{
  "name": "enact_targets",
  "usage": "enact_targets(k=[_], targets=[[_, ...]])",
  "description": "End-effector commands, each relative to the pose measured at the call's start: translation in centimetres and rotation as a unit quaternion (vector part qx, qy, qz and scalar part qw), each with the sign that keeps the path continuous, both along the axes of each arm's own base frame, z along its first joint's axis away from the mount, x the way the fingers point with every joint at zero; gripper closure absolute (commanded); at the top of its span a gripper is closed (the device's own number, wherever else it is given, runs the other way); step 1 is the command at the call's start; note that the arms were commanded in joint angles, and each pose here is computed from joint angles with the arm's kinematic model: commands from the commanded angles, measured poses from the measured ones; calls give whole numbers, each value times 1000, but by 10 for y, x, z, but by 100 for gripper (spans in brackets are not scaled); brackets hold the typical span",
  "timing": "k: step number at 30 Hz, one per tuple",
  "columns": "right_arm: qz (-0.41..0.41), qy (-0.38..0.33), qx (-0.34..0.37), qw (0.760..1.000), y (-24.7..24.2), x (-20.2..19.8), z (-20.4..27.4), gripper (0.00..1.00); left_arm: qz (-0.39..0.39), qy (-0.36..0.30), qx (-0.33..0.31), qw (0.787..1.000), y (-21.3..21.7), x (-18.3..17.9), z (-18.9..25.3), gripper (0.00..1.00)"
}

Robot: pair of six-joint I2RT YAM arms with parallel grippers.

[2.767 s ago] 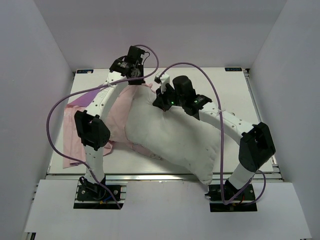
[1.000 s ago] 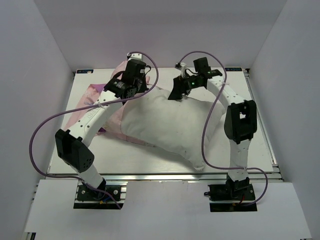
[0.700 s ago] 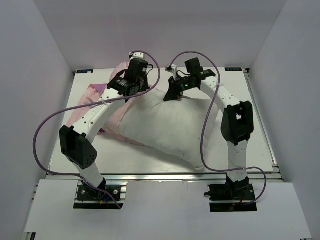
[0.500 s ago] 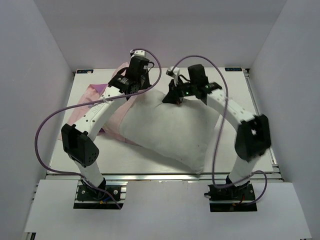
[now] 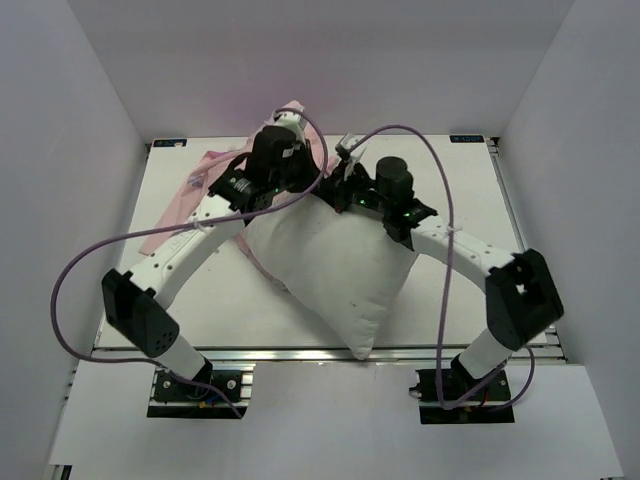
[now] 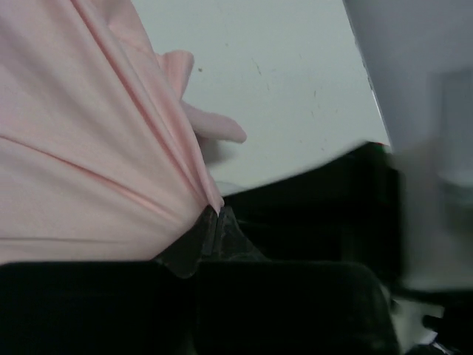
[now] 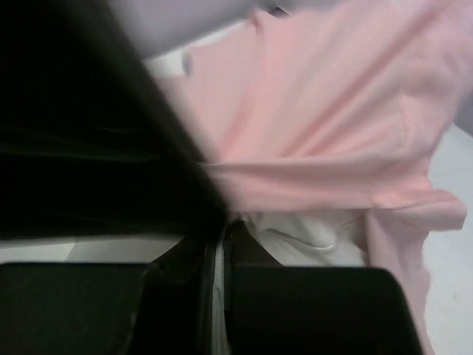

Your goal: Put the pillow into the pillowcase

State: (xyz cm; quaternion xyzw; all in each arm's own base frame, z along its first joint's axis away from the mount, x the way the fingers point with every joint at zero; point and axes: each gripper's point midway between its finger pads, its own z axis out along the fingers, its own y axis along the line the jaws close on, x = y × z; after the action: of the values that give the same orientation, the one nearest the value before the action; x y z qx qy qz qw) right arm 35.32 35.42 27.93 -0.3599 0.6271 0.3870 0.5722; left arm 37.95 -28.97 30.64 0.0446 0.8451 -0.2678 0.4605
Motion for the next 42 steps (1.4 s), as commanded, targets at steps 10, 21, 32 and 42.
enact_targets(k=[10,21,32,42], targets=[[-148,-46,86,984,11,52,-17,100,-139,58,-66,986,-33,-94,-18,100],[-236,10,101,966,-5,77,0,57,-63,86,49,993,-23,-45,-70,55],[-335,99,-41,936,-53,101,-27,11,13,36,41,998,26,-63,-15,2],[-231,62,-165,957,-77,35,7,11,242,168,20,955,141,-150,-77,2]])
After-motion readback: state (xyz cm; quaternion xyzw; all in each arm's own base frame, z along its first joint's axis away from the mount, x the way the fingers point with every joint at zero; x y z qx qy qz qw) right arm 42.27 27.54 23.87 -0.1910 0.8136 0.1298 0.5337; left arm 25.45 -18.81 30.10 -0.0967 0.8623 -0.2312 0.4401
